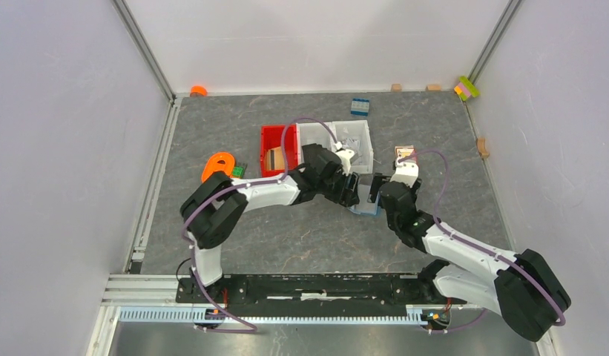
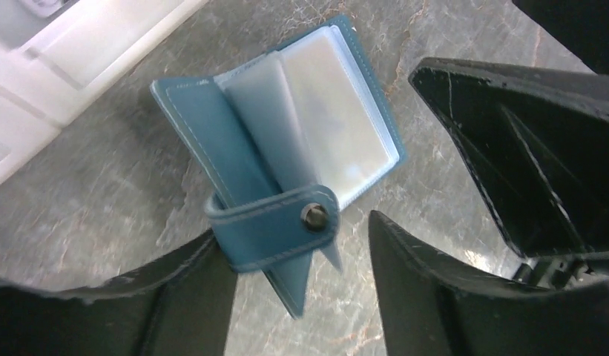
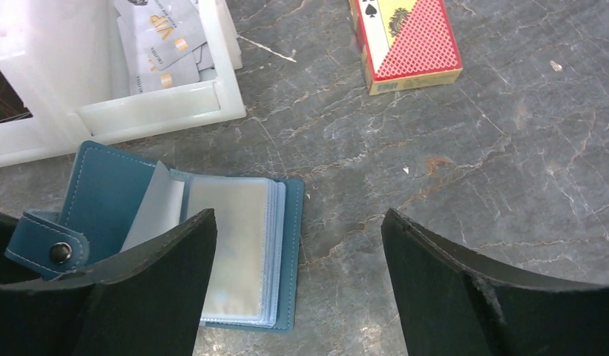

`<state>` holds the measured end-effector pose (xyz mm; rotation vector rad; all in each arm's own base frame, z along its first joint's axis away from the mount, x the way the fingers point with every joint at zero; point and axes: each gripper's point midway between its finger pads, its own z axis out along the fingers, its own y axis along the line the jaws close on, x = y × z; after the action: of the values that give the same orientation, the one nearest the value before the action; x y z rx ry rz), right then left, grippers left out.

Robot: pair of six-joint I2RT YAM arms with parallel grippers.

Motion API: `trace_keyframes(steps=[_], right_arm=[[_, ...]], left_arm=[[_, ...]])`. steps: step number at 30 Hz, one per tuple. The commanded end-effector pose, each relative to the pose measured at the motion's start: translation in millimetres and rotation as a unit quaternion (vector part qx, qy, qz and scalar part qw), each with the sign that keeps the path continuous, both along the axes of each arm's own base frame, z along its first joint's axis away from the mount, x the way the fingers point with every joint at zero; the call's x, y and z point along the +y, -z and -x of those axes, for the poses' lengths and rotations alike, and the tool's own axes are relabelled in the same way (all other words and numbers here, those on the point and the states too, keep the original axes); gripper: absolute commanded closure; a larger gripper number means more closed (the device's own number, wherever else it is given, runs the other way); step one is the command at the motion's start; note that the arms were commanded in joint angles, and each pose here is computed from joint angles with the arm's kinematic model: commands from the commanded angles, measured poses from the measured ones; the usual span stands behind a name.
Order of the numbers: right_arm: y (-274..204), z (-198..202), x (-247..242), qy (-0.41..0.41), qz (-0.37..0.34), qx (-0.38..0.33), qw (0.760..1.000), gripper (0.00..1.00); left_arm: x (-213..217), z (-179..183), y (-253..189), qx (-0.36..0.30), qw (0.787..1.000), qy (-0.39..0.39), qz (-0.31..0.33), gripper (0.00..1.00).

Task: Take the credit cards out of the card holder
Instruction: Remove the credit card from the card holder.

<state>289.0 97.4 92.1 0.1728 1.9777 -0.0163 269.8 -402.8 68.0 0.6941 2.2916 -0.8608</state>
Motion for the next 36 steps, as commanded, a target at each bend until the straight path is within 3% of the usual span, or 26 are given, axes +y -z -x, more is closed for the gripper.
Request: trace_keyframes(steps=[1, 3, 4, 5, 6, 7, 14, 17, 18, 29, 36], right_arm=[[0, 0, -8, 0.040, -0.017, -0.013, 0.999, 0.15], [1, 0, -6, 0.034, -0.026, -0.019, 0.999, 0.16], [1, 1, -6, 0.032, -0.025, -0.017, 0.999, 0.16], [2, 1, -6, 0.031, -0.022, -0.015, 0.999, 0.17], [2, 0, -4, 0.026, -0.020, -0.014, 0.999, 0.17], [4, 0, -4, 0.020, -0.014, -0.010, 1.000, 0.18], [0, 0, 23, -0.064, -0.029, -0.016, 0.997, 0.16], [-8, 1, 29, -0.088, -0.047, -0.037, 0.994, 0.07], [-20, 5, 36, -0.117, -0.071, -0.072, 0.988, 0.02], [-61, 26, 48, -0.187, -0.145, -0.188, 0.953, 0.02], [-60, 25, 41, -0.165, -0.157, -0.189, 0.955, 0.02]], left_arm=[[-18, -4, 9, -0.002, 1.000, 0.019, -0.024, 0.36], [-17, -7, 14, -0.002, 0.999, 0.011, -0.033, 0.41], [-15, -9, 13, -0.007, 0.999, 0.007, -0.036, 0.54], [-13, -11, 11, -0.012, 0.999, 0.001, -0.037, 0.78], [-11, -12, 8, -0.017, 0.999, -0.002, -0.035, 0.95], [-10, -12, 4, -0.023, 0.999, -0.005, -0.030, 0.98], [14, -14, -44, -0.069, 0.995, -0.045, 0.049, 0.98], [22, -10, -63, -0.069, 0.991, -0.048, 0.100, 0.98], [27, -7, -80, -0.079, 0.987, -0.047, 0.132, 0.98], [49, 3, -126, -0.124, 0.960, -0.066, 0.241, 0.98], [52, 10, -140, -0.127, 0.952, -0.059, 0.271, 0.98]])
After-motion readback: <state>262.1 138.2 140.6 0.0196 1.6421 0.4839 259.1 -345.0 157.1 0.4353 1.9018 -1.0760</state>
